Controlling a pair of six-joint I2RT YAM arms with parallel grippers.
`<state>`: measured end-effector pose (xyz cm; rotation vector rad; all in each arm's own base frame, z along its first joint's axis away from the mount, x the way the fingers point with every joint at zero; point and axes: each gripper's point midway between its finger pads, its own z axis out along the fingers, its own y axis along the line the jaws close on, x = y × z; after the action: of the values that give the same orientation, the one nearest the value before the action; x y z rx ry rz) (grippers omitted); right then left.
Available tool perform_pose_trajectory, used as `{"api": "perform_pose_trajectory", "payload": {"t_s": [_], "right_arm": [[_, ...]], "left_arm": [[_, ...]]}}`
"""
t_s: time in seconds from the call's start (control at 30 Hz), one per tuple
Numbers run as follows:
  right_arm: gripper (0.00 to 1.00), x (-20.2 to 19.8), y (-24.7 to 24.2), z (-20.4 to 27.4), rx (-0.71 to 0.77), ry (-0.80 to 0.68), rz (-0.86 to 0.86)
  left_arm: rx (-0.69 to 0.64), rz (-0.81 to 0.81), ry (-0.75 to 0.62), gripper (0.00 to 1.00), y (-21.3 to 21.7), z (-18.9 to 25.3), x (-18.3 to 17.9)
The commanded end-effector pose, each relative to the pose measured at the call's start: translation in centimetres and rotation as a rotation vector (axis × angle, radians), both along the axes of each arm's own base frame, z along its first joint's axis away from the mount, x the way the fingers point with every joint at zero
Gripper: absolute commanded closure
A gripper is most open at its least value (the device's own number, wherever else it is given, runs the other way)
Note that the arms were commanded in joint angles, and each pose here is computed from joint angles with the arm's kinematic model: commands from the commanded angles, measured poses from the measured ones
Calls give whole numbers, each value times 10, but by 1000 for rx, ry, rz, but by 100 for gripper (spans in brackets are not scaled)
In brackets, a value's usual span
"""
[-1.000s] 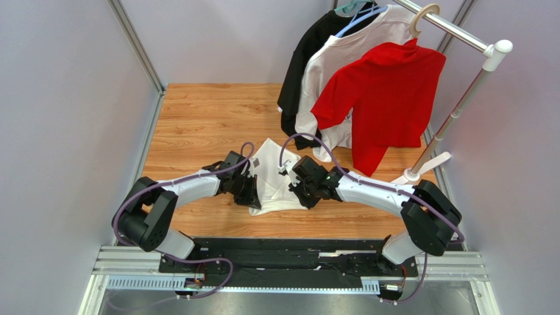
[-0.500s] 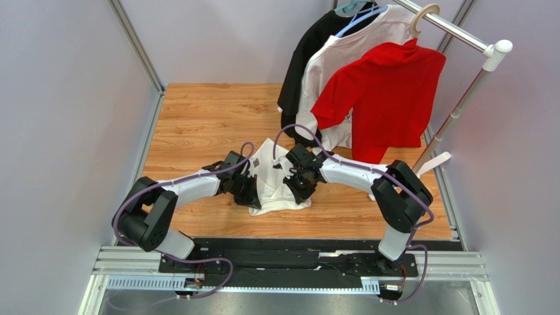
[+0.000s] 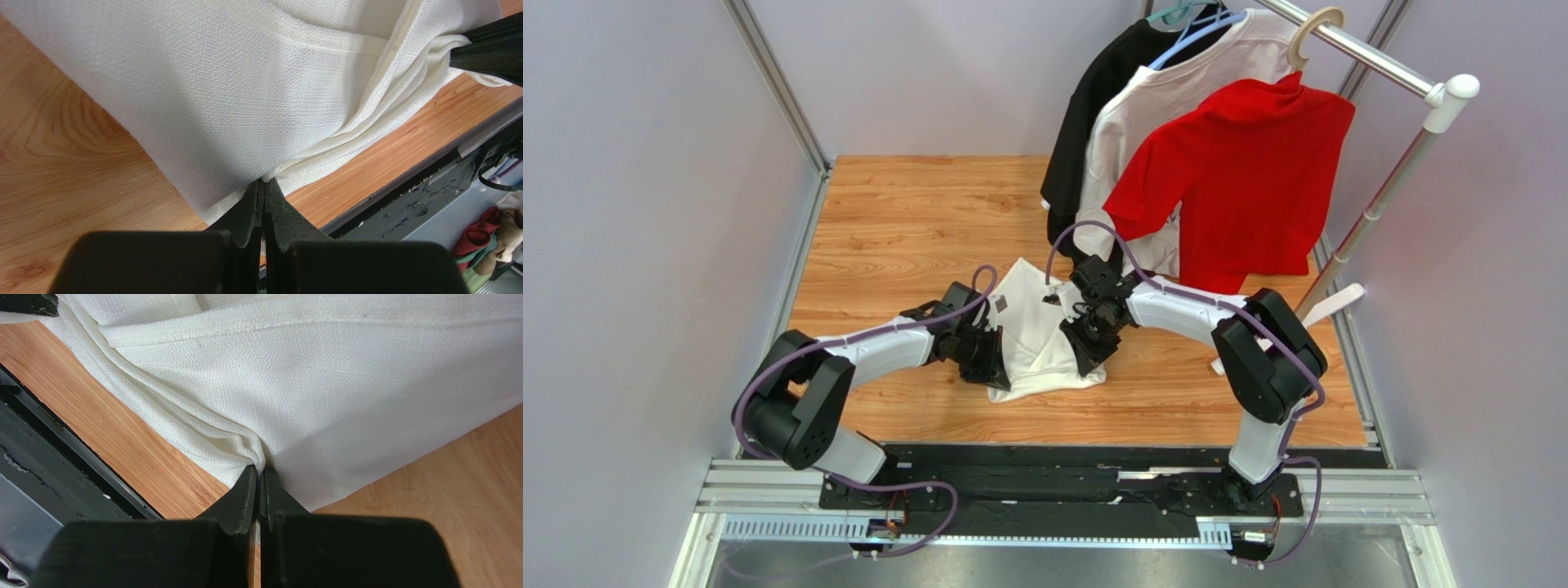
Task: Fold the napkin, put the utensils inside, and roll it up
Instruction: Roll the napkin with the utensil
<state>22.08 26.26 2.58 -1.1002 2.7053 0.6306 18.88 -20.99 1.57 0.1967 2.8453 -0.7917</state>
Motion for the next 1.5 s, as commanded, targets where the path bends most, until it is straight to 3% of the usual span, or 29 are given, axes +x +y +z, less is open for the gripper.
{"api": "perform_pose_trajectory", "payload": {"t_s": [0.0,0.13,0.3,0.43,0.5,0.57,0.67,0.83,0.93,1.13,1.47], "right_arm": [[100,11,-12,1,-27,-52,5],[99,10,-8,7,1,-49,12],[91,10,1,17,49,-46,8],[69,12,5,34,88,-75,3],[50,14,5,47,105,-104,-3],[38,17,4,62,119,-148,-15],[33,21,3,77,138,-210,-22],[31,17,28,111,312,-398,35],[31,-2,53,101,377,-400,116],[31,-25,100,75,340,-460,289],[30,-15,116,56,327,-560,393]], "left_arm": [[137,0,63,100,29,-27,-22],[59,-11,2,100,17,-5,-13],[19,-28,-33,100,7,15,-4],[35,-42,7,100,7,9,-7],[36,-42,9,100,7,9,-6],[36,-42,7,100,7,10,-6],[44,-44,2,100,8,12,-4],[45,-47,-6,100,8,15,0],[41,-47,-13,100,8,17,1],[35,-40,3,100,8,16,2],[31,-39,14,100,9,14,2]]}}
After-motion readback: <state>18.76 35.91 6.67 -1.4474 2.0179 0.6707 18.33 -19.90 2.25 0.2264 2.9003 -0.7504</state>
